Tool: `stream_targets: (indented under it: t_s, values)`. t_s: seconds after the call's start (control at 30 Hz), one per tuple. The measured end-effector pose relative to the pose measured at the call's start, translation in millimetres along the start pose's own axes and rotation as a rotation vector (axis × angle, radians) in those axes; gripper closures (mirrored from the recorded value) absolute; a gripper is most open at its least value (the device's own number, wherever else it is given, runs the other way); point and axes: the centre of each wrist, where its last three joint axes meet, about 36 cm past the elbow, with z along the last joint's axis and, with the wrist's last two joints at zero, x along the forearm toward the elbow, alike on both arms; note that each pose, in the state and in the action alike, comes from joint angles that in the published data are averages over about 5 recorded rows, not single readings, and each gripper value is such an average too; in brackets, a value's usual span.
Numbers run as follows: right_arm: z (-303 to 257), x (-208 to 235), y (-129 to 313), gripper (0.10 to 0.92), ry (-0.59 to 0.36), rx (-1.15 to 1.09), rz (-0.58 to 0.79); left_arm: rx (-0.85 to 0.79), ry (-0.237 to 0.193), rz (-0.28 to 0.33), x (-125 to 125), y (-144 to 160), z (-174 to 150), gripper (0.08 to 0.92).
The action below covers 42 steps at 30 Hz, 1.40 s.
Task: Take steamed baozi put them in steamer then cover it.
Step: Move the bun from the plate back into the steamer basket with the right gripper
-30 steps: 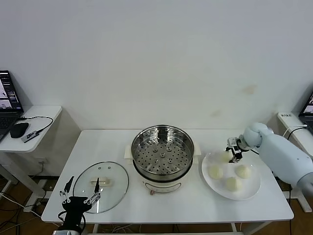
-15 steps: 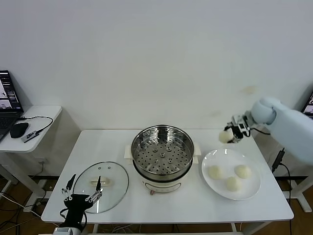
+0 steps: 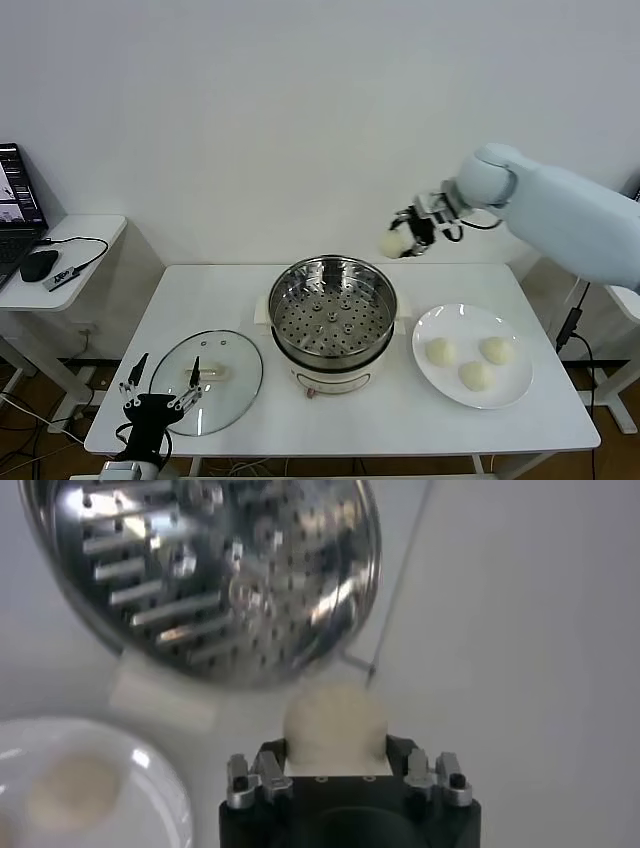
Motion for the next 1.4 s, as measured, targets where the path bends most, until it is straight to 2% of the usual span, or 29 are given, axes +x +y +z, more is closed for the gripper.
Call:
stream_targets:
  t_s: [0.17, 0.4, 0.7, 1.03, 1.13, 1.3, 1.4]
  values:
    - [-41.2, -28.9, -13.4, 0.403, -0.041, 0.139, -0.044, 0.001, -0.008, -0.011, 0.9, 2.6, -4.4, 0.177]
    - [-75.3, -69.1, -21.8, 0.403, -0.044, 0.352, -0.083, 0.005, -0.012, -0.022, 4.7, 3.7, -9.0, 0.177]
    - [-87.3, -113.4, -21.6, 0.399, -0.027, 0.574, -0.110, 0.004, -0.014, -0.024, 4.0, 4.0, -10.1, 0.177]
    - [-87.4, -141.6, -22.8, 0.392, -0.020, 0.727, -0.118, 0.004, -0.018, -0.020, 4.0, 3.7, -11.6, 0.177]
    - [-88.5, -147.2, -23.5, 0.346, -0.022, 0.754, -0.118, 0.004, -0.018, -0.019, 4.2, 3.8, -11.9, 0.177]
    - [-89.1, -153.0, -23.9, 0.223, -0.031, 0.782, -0.116, 0.005, -0.019, -0.019, 4.9, 3.4, -12.8, 0.177]
    - [-88.0, -152.9, -24.2, 0.203, -0.035, 0.788, -0.116, 0.006, -0.019, -0.018, 5.4, 3.1, -13.1, 0.177]
